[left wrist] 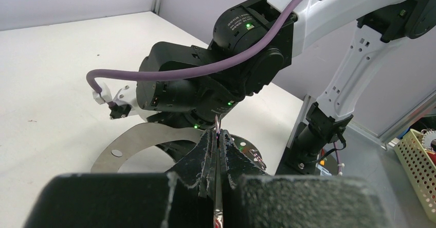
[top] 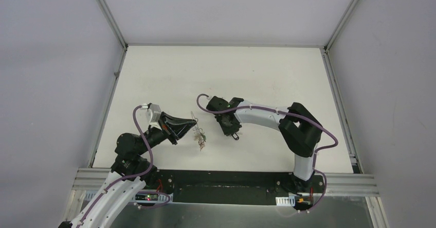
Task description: Put the keys on the keyring
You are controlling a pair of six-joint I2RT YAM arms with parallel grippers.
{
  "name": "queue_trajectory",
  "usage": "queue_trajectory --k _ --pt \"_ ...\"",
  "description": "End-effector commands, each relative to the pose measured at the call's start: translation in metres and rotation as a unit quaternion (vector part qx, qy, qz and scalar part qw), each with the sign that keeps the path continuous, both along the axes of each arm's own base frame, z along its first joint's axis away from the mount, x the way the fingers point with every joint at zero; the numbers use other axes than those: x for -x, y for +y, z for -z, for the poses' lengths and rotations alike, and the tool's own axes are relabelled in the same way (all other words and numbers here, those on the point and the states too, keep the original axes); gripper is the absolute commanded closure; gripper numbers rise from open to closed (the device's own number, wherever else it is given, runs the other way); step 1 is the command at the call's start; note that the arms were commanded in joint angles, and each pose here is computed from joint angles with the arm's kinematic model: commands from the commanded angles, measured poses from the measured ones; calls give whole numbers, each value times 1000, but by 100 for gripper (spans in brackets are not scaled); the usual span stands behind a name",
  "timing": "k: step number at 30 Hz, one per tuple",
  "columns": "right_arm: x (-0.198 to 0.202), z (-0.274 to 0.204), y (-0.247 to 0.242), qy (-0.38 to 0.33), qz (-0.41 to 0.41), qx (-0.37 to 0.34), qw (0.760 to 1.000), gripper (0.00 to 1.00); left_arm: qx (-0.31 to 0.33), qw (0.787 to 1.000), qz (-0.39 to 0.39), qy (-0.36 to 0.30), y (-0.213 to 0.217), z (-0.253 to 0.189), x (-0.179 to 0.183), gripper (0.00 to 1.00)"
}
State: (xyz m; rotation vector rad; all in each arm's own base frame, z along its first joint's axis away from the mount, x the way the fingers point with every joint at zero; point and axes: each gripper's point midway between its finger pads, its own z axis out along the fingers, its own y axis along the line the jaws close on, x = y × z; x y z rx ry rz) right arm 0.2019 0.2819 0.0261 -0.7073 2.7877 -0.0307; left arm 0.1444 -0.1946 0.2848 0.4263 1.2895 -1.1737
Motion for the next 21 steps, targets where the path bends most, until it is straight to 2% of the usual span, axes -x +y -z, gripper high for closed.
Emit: queue_trajectory --k 1,8,15,18,21 --pt "-3 -23 7 -23 -6 -33 999 88 26 999 0 -28 4 -24 6 100" --pt "-5 -34 4 -36 -7 -38 999 95 25 999 -1 -29 4 -24 6 100" --pt "-5 -36 4 -38 -10 -38 998 97 24 999 -1 -21 3 -20 5 100" --pt "-4 -34 7 -29 -5 -42 999 91 24 999 -1 -23 4 -21 6 100" --pt "-3 -33 11 -21 -3 -48 999 75 24 999 -1 -21 4 -21 6 100"
